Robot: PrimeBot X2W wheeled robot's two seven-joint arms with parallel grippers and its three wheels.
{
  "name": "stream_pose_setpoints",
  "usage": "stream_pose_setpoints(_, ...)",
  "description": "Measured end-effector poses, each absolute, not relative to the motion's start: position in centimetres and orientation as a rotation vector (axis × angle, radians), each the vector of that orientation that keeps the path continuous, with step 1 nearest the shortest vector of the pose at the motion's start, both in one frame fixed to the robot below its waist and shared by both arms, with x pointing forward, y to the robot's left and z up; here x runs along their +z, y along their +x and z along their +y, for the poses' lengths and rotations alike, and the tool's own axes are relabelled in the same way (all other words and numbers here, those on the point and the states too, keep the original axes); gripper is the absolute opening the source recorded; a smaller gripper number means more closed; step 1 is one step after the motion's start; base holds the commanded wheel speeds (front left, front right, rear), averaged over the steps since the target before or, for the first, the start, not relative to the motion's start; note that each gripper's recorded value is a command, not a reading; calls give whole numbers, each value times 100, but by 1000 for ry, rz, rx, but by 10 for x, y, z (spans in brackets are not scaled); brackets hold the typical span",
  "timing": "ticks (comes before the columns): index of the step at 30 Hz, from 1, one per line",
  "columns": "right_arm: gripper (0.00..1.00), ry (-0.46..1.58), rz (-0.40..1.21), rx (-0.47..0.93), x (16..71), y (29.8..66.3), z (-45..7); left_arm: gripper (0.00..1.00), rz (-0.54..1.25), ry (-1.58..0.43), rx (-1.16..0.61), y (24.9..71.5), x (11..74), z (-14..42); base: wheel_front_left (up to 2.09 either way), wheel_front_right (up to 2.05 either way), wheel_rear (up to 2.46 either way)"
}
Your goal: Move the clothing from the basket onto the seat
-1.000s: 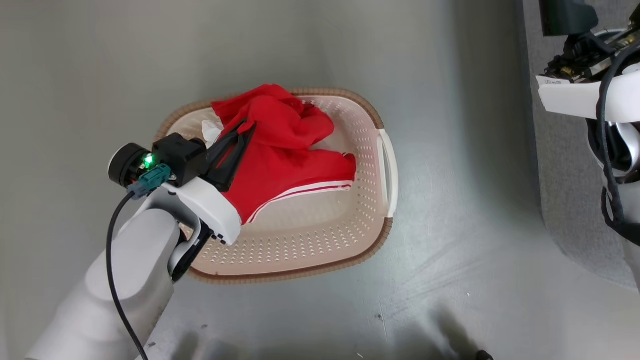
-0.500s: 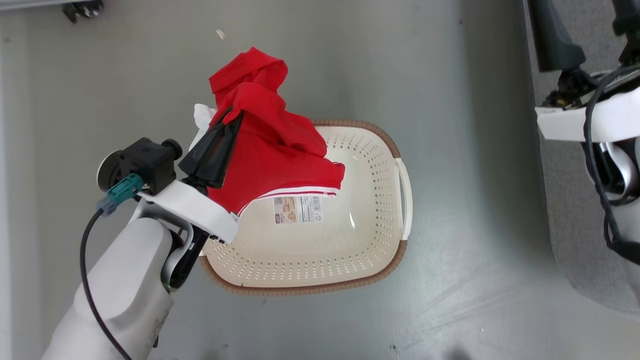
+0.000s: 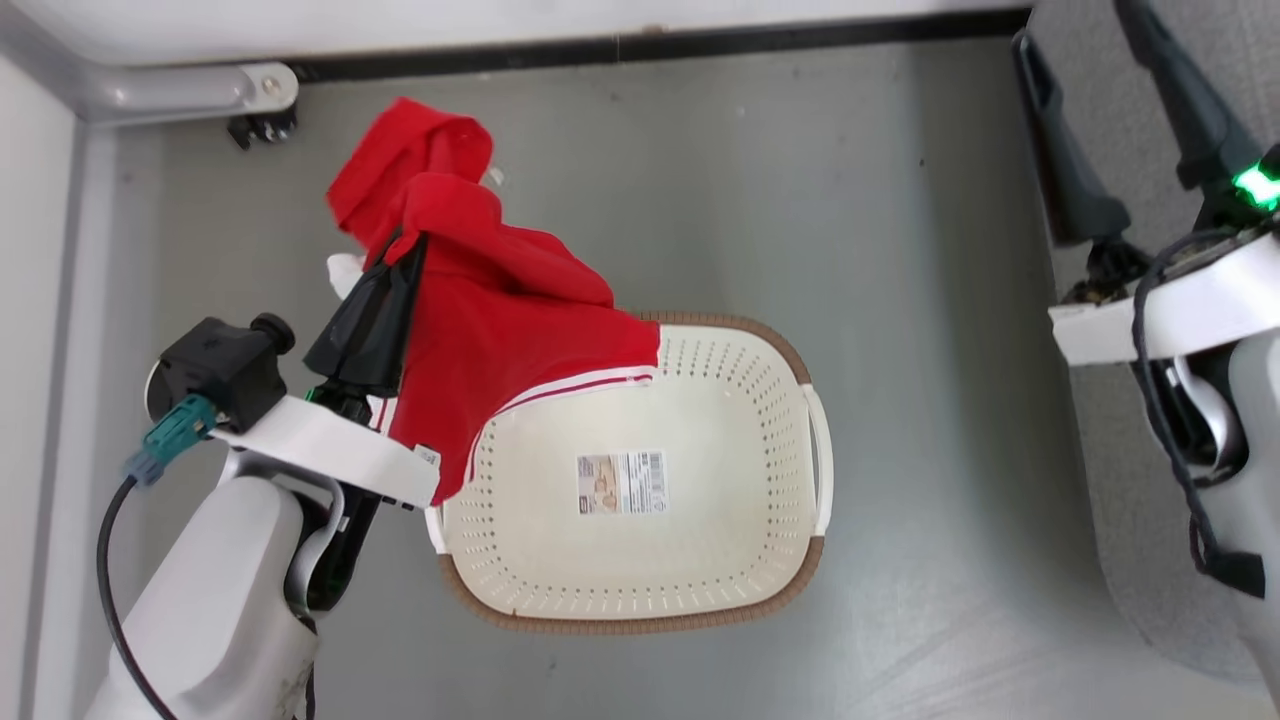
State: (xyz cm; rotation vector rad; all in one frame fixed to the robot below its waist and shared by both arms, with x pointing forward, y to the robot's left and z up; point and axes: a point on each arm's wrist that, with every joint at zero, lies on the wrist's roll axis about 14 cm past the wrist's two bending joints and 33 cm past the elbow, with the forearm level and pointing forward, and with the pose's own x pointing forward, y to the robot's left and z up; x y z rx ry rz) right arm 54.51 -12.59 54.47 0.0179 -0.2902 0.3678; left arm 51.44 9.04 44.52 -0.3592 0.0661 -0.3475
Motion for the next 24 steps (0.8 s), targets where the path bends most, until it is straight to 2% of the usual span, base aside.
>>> stream_pose_setpoints(24,100,39,-270,354,569,480,-131,0,-188,-330,-169,475,548,153,0,0,0)
